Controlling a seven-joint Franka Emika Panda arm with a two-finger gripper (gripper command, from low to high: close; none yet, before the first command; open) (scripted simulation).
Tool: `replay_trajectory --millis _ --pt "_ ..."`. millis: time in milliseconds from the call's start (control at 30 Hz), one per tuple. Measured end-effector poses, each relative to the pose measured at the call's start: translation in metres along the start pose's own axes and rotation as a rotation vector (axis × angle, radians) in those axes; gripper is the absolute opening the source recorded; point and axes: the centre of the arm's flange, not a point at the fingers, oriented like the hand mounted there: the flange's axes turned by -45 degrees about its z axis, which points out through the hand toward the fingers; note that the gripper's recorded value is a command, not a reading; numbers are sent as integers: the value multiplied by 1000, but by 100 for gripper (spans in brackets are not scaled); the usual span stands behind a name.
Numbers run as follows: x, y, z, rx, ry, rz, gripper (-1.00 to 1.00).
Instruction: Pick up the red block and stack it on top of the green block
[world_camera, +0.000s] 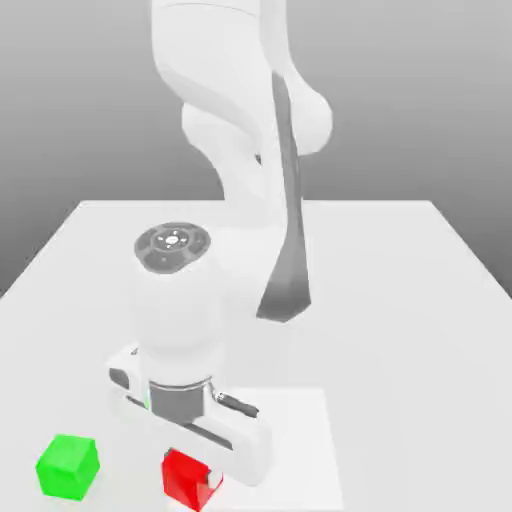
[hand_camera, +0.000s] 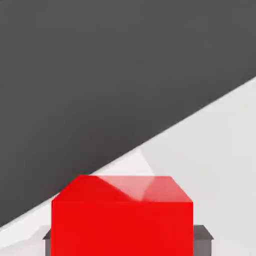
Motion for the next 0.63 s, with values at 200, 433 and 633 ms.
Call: replay_trajectory --millis 200,433,633 --pt "3 4 -59 0 0 17 -100" --pt "58 131 -79 1 0 540 -100" --pt "60 139 -43 0 0 570 100"
